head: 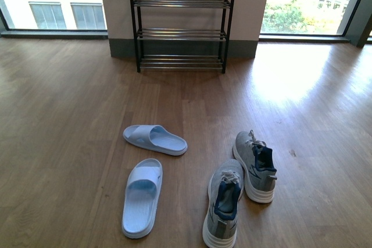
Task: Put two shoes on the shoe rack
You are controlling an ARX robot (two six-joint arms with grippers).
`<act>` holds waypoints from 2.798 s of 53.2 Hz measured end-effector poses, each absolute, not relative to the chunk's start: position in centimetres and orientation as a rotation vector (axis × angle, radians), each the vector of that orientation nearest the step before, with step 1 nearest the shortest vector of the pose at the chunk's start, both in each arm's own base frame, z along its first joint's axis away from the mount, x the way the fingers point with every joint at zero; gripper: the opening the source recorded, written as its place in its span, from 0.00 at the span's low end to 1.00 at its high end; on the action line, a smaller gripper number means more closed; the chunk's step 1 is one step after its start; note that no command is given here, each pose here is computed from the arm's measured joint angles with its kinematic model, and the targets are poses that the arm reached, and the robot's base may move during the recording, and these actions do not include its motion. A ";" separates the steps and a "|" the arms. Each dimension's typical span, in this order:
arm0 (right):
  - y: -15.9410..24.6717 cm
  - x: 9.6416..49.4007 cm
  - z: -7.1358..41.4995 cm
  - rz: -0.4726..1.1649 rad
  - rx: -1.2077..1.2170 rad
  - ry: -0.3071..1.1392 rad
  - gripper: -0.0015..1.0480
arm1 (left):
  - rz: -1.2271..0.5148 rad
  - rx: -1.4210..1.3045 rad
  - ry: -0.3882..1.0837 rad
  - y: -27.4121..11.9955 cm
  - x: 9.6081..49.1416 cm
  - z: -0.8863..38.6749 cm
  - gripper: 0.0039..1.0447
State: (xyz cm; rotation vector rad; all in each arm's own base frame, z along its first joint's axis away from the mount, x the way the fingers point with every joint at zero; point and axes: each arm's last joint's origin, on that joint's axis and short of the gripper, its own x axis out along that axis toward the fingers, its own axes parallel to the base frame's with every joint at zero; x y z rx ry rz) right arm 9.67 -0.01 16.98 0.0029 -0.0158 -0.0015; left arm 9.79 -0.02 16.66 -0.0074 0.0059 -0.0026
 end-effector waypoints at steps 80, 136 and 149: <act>0.0 9.7 17.0 -0.002 0.003 -0.016 0.91 | -0.003 -0.007 0.006 0.0 9.8 16.7 0.91; 0.0 9.7 17.0 -0.002 0.003 -0.016 0.91 | -0.003 -0.007 0.006 0.0 9.8 16.7 0.91; 0.0 9.7 17.0 -0.002 0.003 -0.016 0.91 | -0.003 -0.008 0.006 0.0 9.8 16.7 0.91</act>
